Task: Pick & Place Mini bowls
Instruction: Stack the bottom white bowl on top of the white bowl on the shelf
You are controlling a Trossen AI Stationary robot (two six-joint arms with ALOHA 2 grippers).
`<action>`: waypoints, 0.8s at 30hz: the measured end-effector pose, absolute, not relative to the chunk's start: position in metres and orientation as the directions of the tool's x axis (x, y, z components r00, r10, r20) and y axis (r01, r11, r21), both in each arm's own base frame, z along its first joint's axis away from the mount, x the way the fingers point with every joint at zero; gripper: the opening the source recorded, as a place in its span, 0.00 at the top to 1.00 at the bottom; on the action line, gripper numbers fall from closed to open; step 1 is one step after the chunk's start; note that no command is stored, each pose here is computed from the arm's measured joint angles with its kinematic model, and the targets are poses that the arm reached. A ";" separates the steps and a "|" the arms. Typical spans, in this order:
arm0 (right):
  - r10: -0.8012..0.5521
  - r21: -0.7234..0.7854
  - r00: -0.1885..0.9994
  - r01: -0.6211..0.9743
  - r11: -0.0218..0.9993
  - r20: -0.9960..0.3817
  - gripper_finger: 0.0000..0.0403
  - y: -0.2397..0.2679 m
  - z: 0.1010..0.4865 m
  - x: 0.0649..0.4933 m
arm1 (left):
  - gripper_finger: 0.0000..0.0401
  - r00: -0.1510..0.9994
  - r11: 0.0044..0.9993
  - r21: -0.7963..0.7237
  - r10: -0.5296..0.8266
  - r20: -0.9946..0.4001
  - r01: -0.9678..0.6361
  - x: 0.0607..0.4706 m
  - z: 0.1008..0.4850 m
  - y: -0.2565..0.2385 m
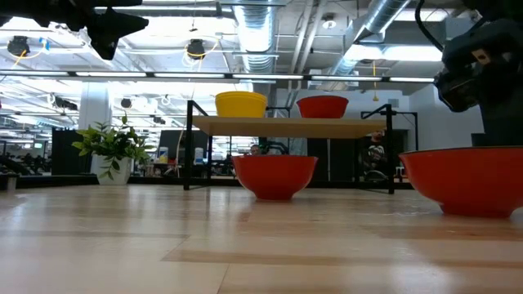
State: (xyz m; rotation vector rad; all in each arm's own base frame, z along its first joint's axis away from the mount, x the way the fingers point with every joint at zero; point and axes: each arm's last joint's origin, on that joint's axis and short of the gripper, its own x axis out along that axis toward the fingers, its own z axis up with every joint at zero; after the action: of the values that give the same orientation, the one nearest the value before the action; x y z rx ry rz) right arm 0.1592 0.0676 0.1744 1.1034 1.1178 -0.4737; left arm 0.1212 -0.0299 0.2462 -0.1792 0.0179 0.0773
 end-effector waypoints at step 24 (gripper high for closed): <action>0.211 0.480 0.431 0.777 0.409 -0.877 0.77 0.067 0.162 0.157 | 0.54 0.997 0.981 -0.180 0.075 -0.018 -0.077 0.121 0.247 -0.030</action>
State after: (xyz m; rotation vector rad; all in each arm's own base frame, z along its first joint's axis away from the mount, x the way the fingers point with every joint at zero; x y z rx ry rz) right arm 0.1570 0.0667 0.1623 1.1280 1.1025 -0.4665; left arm 0.1212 -0.0299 0.2468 -0.1816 0.0116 0.0764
